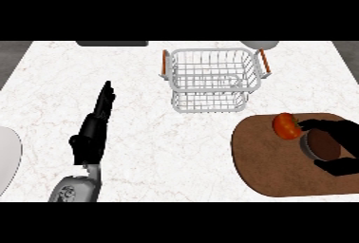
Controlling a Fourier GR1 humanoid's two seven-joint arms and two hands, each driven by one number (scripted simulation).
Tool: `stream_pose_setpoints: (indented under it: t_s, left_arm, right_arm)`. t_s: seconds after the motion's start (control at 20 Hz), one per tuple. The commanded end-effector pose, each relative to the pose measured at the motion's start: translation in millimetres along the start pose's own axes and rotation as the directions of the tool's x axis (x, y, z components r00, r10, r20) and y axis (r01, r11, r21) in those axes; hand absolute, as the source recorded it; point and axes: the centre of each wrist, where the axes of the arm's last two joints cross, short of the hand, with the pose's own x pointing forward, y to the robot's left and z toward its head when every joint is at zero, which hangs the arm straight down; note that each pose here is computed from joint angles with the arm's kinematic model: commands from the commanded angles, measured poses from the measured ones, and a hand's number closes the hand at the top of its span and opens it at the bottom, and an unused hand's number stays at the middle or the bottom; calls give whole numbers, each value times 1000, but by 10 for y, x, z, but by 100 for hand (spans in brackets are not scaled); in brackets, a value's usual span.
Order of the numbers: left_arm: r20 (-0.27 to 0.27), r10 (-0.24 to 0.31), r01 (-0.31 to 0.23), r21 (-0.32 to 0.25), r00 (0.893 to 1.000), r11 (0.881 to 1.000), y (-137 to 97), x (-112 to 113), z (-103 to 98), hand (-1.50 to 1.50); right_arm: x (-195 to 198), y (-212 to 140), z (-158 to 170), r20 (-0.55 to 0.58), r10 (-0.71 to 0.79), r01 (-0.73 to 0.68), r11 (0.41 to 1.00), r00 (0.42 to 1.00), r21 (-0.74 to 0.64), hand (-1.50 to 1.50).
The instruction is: Pick the cupcake from the cutting board and place it in the tiered basket
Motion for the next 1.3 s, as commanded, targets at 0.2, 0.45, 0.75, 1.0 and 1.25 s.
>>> stream_pose_setpoints:
  t_s: [0.2, 0.45, 0.75, 1.0, 1.25]
  left_arm:
    - [-13, -2, 2, 4, 1000, 1000, 11, 27, -113, 0]
    - [16, -18, 19, -43, 1000, 999, -22, 53, -54, 0]
    - [-2, -11, 11, -58, 1000, 998, -87, 23, -53, 0]
    - [-7, 8, -8, -67, 1000, 998, -155, 18, -8, 0]
    - [5, 11, -10, -53, 1000, 999, -54, 158, -172, 0]
  right_arm:
    - [580, 186, -355, -24, 178, -179, 978, 984, -108, 150]
    - [1329, 550, -582, -196, 307, -303, 952, 931, 47, 150]
    - [2296, 606, -677, -345, 355, -366, 930, 869, 35, 150]
    - [2865, 609, -566, -468, 331, -411, 909, 819, -77, 150]
    - [3398, 296, -343, -531, 251, -417, 882, 809, -219, 150]
